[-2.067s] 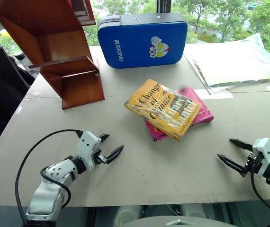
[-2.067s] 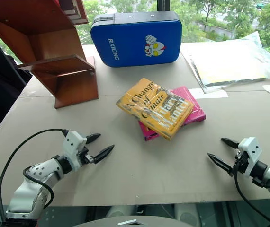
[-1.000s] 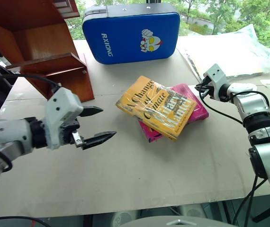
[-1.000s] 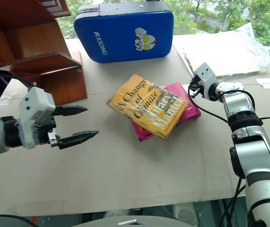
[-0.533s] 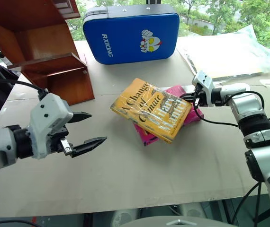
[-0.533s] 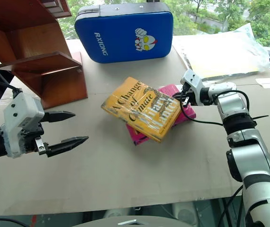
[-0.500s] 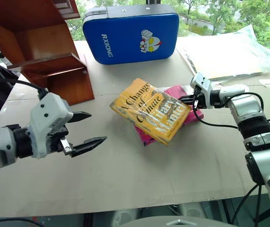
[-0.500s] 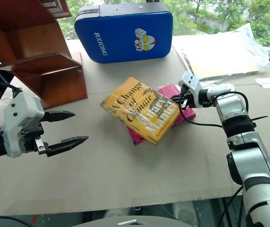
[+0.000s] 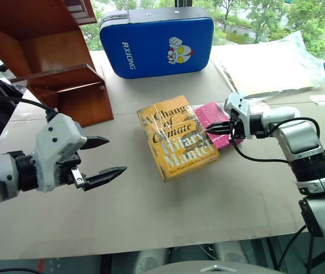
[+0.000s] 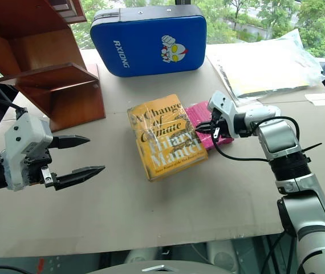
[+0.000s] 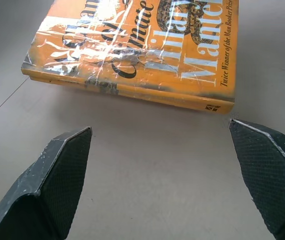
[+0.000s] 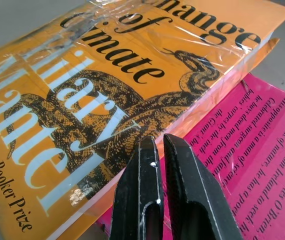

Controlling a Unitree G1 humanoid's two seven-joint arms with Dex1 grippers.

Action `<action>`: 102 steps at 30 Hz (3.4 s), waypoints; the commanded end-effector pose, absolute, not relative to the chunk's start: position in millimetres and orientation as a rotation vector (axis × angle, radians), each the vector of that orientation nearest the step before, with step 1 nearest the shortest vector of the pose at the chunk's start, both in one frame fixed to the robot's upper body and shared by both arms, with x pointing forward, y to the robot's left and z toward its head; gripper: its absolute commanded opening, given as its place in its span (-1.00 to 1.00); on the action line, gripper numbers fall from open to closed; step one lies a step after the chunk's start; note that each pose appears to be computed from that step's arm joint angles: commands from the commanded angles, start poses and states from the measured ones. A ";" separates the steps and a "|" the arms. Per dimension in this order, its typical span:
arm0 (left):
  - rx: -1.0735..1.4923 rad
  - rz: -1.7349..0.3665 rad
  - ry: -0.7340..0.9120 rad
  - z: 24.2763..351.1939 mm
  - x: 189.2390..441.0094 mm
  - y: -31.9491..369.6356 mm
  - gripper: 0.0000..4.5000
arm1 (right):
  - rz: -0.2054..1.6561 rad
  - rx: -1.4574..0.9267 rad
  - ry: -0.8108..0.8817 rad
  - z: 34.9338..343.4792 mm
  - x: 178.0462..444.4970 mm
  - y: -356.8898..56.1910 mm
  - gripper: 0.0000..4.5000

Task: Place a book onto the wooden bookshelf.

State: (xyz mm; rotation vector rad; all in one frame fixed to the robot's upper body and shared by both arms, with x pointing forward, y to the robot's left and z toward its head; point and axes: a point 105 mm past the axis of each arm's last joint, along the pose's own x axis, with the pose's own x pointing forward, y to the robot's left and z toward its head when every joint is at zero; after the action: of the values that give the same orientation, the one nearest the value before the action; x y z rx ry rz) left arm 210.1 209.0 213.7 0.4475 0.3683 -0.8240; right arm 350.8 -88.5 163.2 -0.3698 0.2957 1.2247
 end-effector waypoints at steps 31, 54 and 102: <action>0.478 -0.811 0.359 215.6 213.7 215.8 1.00 | 1.168 -0.399 0.280 154.8 349.3 -81.8 -0.97; -0.185 -0.698 0.454 129.1 229.8 212.9 1.00 | 1.090 -0.359 -0.065 225.8 273.7 -138.4 -0.19; -1.003 -1.038 0.425 149.5 295.3 166.1 -0.87 | 1.000 -0.265 0.088 191.0 205.9 -171.8 1.00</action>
State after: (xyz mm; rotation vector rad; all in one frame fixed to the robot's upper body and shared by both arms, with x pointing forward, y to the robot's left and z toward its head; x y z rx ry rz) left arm 296.5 164.1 120.3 -1.0368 0.5586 -0.9709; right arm 207.0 -175.0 183.0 -0.2349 0.1262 0.9812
